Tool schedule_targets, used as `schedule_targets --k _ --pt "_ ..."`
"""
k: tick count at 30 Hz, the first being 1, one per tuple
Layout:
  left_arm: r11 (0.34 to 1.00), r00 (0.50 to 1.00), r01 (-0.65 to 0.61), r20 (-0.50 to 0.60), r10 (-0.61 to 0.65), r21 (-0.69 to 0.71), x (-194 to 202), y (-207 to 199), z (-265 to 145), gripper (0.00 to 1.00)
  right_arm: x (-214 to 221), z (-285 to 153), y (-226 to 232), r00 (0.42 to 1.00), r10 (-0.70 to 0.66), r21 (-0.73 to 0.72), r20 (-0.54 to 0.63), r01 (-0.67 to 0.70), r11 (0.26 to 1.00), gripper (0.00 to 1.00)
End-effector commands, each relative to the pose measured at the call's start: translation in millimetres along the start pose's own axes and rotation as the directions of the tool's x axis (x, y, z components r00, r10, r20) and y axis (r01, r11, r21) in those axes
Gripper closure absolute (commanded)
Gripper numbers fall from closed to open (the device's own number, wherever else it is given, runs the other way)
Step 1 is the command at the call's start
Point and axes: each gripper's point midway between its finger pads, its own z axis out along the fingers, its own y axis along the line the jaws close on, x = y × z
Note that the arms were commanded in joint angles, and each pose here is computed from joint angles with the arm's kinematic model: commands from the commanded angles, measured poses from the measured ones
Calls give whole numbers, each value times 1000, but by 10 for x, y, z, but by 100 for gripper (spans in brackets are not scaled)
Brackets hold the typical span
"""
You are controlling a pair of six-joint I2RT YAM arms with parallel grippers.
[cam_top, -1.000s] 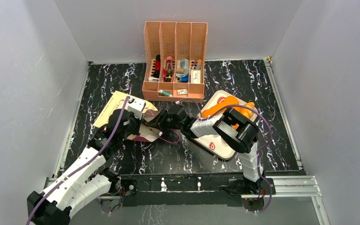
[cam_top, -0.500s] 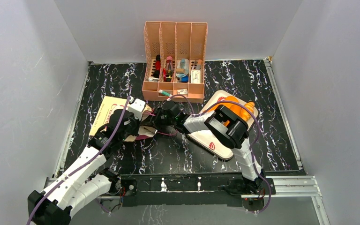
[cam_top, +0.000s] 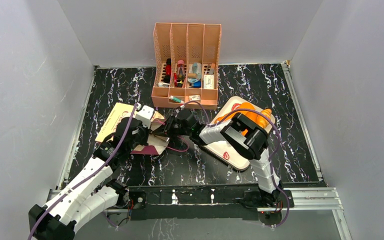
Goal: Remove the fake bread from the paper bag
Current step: Take out the fake bread from the paper bag.
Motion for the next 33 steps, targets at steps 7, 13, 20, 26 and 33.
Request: schedule_targets --k 7,13,20,26,33 --pt "989 998 52 35 -47 -138 -112 218 -67 100 -235 -592 125 983 -85 -13 163 89 996 100" --pt "981 998 61 33 -56 -183 -139 289 -56 100 -166 -837 44 980 -106 -6 170 108 994 100" --pt "971 996 85 36 -79 -224 -194 343 -2 100 -46 -1215 43 972 -140 -12 186 145 989 100" --pt "959 993 113 52 -103 -259 -293 391 51 100 53 -1562 39 965 -149 -17 216 156 988 100" --pt "947 991 133 57 -121 -292 -355 434 97 100 168 -1977 -8 953 -161 -4 256 167 986 100"
